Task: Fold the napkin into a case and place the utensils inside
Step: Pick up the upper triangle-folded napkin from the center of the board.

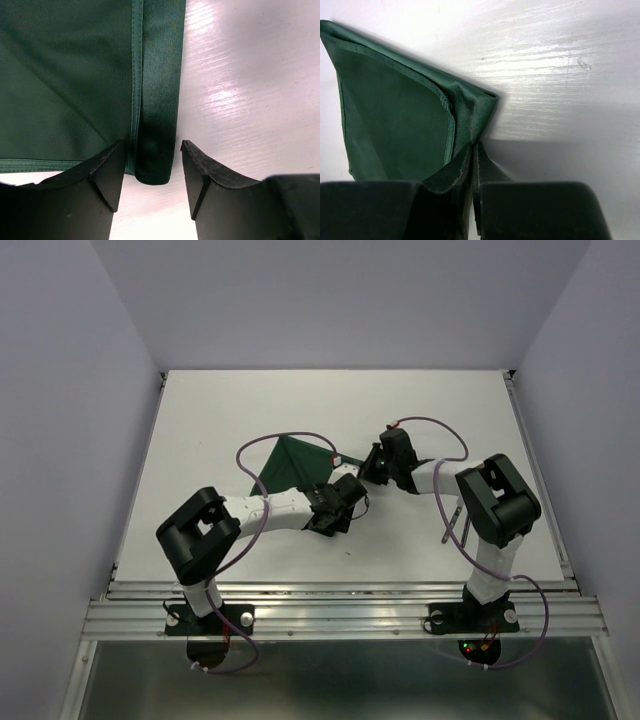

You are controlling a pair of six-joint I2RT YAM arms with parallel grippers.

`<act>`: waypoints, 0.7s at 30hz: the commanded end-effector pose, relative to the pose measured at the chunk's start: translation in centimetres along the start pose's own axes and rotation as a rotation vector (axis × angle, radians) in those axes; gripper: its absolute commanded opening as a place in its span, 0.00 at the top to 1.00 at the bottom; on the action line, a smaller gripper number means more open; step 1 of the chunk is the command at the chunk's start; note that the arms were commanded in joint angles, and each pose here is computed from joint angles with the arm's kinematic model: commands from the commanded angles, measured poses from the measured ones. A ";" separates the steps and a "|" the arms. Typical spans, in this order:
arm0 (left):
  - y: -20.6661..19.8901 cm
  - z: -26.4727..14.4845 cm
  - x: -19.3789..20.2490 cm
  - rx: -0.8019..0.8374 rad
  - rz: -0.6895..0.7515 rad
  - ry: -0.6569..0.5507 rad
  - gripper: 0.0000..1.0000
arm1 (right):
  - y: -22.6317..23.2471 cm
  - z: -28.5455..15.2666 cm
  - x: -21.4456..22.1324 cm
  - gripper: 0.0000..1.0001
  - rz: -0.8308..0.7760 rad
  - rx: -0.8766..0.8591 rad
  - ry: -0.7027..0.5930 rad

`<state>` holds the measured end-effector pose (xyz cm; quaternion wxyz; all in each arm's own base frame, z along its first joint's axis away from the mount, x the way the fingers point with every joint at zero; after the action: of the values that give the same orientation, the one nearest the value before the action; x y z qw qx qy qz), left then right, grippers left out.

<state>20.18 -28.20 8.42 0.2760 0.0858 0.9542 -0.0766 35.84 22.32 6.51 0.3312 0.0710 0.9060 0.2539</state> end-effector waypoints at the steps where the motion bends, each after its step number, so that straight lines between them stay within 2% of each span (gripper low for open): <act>1: -0.7 -0.7 -1.0 0.004 0.012 -0.036 0.42 | -0.3 -0.6 -0.5 0.94 0.006 0.007 -0.025; 8: -0.5 0.2 -0.1 -0.061 0.049 -0.024 0.51 | -0.2 -0.5 -0.5 0.93 0.010 0.002 -0.024; 17: 0.0 0.9 0.5 -0.115 0.066 -0.014 0.54 | -0.2 -0.7 -0.6 0.93 0.010 0.002 -0.027; 21: 0.3 1.4 0.9 -0.138 0.072 -0.009 0.62 | -0.1 -1.1 -0.7 0.93 0.008 0.002 -0.037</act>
<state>19.99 -28.68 6.97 0.2808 0.0998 0.9539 -0.0348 35.86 22.15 6.53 0.3317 0.0745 0.9054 0.2543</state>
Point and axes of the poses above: each gripper's point midway between its finger pads, its own z axis out along the fingers, its own y axis along the line the jaws close on, x = y × z, the point moved 6 cm from there along -z, back along the fingers, and after that the axes turned 9 degrees about -z, right-handed, at the moved point
